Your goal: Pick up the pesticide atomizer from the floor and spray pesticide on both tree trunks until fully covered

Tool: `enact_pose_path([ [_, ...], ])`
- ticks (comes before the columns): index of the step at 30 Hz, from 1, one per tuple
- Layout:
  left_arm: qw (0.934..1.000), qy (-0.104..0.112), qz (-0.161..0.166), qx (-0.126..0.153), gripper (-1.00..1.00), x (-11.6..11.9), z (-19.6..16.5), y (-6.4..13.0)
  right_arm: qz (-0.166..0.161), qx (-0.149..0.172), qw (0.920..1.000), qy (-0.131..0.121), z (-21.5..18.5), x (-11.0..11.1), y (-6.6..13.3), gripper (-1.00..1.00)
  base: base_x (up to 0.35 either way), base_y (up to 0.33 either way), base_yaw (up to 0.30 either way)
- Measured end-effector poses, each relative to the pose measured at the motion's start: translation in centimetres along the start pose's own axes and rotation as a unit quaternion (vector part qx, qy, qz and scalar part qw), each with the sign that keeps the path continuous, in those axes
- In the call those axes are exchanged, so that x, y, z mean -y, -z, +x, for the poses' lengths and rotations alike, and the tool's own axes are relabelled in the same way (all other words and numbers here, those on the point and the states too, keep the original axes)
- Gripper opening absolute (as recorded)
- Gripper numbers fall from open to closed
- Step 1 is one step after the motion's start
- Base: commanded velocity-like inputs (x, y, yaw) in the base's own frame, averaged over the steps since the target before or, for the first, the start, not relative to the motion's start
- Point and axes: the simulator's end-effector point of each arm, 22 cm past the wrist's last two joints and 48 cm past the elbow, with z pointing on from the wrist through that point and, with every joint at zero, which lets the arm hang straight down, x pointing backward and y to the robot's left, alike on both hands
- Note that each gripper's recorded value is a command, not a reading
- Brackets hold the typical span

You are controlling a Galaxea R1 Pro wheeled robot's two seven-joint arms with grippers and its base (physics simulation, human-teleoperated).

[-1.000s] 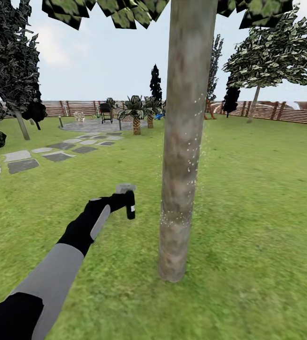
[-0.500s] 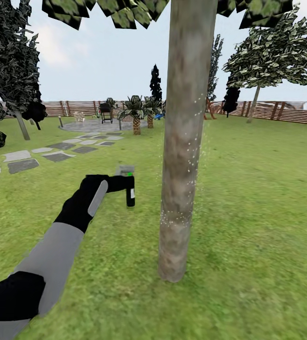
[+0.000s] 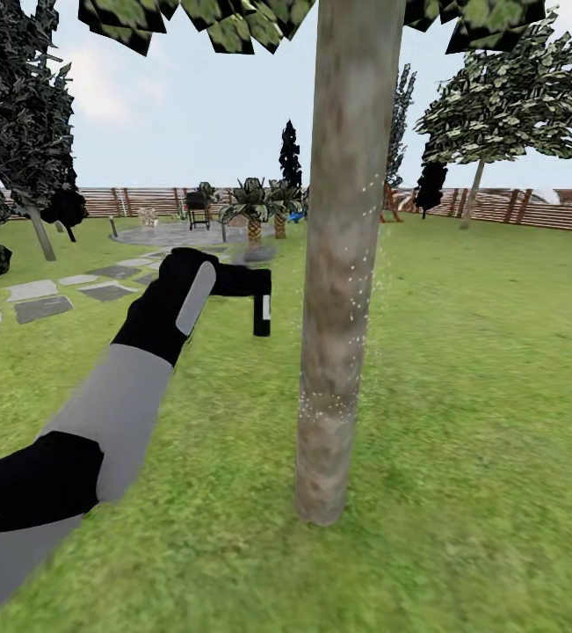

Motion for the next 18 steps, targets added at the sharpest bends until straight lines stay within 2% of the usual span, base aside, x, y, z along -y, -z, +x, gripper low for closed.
enact_pose_path([
  [6,0.9996,-0.021,-0.003,0.019,-1.00,1.2,-5.7,1.9,-0.012,0.000,0.9999,0.000,0.0,-0.5,0.0,1.00,0.000,0.000,0.000],
  [11,0.9991,-0.033,0.000,0.029,-1.00,2.8,-9.0,2.7,-0.016,-0.002,0.9999,0.000,0.1,-0.7,0.0,1.00,0.000,0.000,0.000],
  [18,0.9976,-0.047,0.000,0.052,-1.00,3.8,-12.3,4.3,-0.016,-0.003,0.9999,0.001,0.2,-0.6,0.0,1.00,0.000,0.000,0.000],
])
